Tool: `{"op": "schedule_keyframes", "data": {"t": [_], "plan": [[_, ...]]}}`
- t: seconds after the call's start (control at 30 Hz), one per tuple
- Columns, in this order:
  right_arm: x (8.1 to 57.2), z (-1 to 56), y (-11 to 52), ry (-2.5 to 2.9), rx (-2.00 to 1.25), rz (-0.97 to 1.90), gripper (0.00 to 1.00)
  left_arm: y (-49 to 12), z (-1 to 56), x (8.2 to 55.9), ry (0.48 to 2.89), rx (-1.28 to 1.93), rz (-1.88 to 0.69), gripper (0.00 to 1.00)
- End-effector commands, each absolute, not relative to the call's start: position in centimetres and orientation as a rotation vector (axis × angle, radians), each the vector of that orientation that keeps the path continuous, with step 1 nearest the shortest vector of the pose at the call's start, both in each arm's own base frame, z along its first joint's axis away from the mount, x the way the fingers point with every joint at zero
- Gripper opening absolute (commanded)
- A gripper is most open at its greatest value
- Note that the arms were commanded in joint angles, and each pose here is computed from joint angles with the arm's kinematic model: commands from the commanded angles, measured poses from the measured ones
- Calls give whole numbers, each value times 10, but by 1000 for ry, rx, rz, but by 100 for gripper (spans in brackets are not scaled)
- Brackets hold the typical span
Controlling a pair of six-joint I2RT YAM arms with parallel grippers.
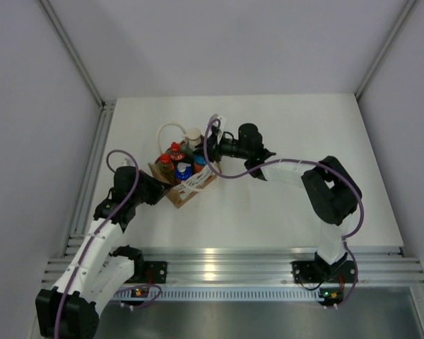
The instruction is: Take the personal care products out of the canvas bag
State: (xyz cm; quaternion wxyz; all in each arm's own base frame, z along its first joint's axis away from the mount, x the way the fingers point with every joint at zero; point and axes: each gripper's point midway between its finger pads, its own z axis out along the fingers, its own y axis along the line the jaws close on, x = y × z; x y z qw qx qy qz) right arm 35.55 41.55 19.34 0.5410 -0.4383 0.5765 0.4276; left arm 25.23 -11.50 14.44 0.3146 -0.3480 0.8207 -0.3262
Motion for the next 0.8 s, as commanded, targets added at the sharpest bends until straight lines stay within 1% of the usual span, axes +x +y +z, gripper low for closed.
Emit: {"op": "schedule_keyframes", "data": {"t": [0.0, 0.1, 0.4, 0.73, 0.77], "plan": [[364, 264, 416, 1165, -935, 1016, 0, -102, 129, 247, 2188, -953, -753, 0], [369, 276, 414, 1157, -911, 994, 0, -102, 130, 247, 2187, -955, -758, 0], [363, 306, 410, 1112, -920, 950, 0, -101, 130, 248, 2181, -961, -751, 0], [351, 367, 400, 1050, -908, 885, 0, -100, 130, 248, 2176, -969, -751, 0], [351, 366, 400, 1071, -910, 881, 0, -101, 130, 247, 2177, -968, -753, 0]]}}
